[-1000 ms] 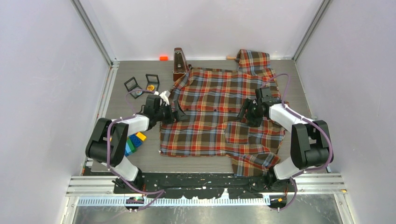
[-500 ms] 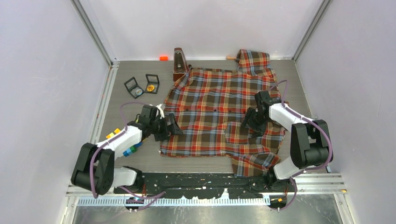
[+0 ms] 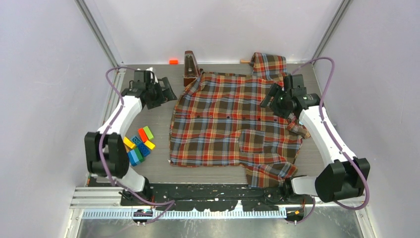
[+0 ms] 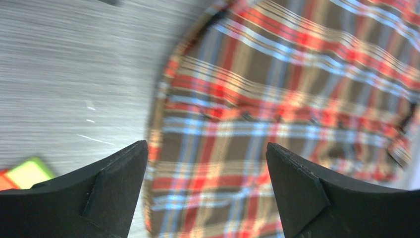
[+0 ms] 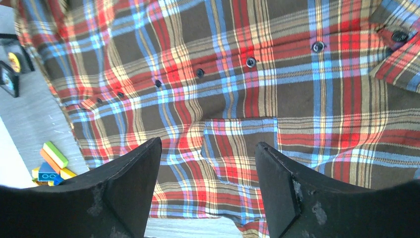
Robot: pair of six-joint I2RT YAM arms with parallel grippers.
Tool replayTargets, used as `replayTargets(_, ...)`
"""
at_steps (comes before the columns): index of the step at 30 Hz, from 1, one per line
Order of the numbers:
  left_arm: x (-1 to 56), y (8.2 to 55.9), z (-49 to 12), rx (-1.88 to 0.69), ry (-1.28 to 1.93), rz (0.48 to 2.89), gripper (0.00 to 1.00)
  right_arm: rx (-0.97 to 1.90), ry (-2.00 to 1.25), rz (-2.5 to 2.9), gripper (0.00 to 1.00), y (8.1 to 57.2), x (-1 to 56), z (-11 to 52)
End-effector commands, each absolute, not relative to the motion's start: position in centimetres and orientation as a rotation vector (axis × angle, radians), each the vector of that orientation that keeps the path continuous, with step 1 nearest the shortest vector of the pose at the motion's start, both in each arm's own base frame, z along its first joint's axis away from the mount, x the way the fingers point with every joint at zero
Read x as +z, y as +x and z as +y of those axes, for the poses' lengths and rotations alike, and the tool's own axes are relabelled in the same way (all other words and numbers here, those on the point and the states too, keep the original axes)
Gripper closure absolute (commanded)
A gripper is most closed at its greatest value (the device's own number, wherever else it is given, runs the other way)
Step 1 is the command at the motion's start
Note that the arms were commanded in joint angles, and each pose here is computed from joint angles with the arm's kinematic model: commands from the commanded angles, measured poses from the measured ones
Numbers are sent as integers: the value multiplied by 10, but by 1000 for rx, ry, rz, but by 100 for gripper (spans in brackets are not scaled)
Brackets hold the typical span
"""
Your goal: Pin the brooch onto the clothing
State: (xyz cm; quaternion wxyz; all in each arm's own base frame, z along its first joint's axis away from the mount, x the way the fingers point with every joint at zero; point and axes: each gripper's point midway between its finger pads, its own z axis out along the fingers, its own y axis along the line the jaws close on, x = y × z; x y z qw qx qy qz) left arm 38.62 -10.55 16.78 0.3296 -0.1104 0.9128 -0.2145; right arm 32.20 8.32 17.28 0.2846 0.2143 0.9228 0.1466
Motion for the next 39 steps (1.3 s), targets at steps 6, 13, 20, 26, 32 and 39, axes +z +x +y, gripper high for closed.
replayTargets(6, 125, 462, 16, -24, -450, 2335, 18, 414, 606, 2306, 27, 341, 205, 81)
replayTargets(13, 101, 508, 51, 131, -378, 2337, 30, 408, 640, 2331, 27, 343, 195, 81)
replayTargets(20, 81, 539, 53, 134, -322, 2347, 37, 420, 646, 2355, 28, 347, 193, 85)
replayTargets(26, 74, 545, 58, 177, -316, 2365, 40, 430, 658, 2375, 28, 349, 187, 87)
replayTargets(32, 62, 540, 59, 190, -312, 2404, 42, 428, 662, 2385, 28, 350, 184, 88)
replayTargets(39, 49, 531, 60, 200, -316, 2443, 44, 422, 666, 2390, 29, 350, 183, 87)
